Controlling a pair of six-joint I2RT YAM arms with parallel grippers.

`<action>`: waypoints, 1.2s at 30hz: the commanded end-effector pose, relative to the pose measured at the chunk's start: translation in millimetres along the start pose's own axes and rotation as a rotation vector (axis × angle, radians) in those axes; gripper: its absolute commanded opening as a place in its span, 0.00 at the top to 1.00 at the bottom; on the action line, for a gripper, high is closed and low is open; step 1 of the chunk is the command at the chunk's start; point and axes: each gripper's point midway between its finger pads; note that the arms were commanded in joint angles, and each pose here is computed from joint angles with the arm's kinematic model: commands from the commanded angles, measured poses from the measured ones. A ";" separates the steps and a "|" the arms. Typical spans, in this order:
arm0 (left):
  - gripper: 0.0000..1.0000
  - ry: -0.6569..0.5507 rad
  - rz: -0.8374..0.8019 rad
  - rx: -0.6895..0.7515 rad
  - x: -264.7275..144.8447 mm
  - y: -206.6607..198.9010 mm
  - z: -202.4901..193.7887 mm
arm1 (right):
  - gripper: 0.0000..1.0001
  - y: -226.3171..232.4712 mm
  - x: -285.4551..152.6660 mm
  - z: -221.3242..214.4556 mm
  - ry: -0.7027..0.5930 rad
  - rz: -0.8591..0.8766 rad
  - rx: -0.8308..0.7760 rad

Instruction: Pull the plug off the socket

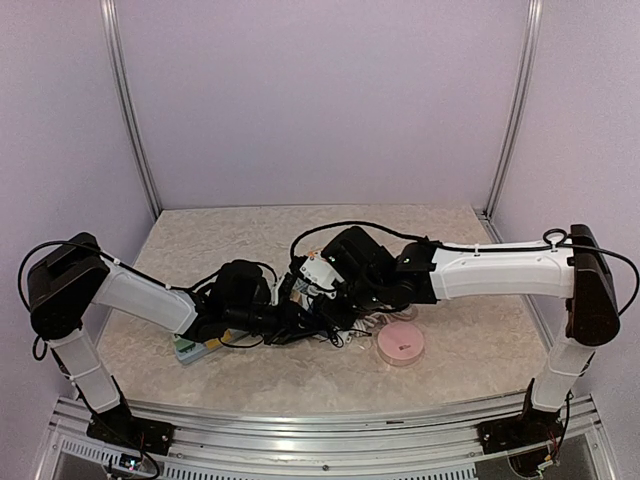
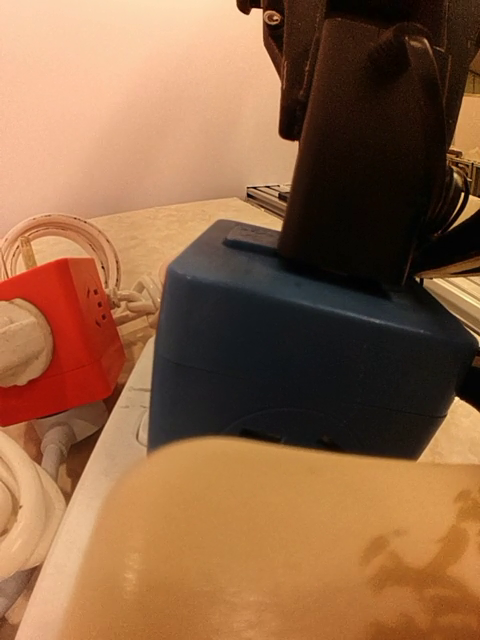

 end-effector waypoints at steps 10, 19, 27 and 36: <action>0.77 -0.029 0.267 -0.138 -4.0 85.5 -3.2 | 1.00 25.4 -3.7 4.0 0.045 -0.028 -0.081; 0.78 -0.028 0.268 -0.140 -4.3 85.7 -3.4 | 1.00 29.0 1.6 1.9 0.093 -0.064 -0.150; 0.78 -0.027 0.271 -0.141 -4.9 87.1 -4.4 | 1.00 24.3 -4.9 13.6 0.039 -0.029 -0.086; 0.78 -0.025 0.272 -0.142 -5.5 87.7 -5.3 | 1.00 8.1 -5.4 10.3 0.009 0.046 0.052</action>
Point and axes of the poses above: each gripper's point midway between its finger pads, its own x axis out along the fingers, its own y axis along the line the jaws close on, z = x × y, and after that the axes turned 11 degrees about -x, right-handed
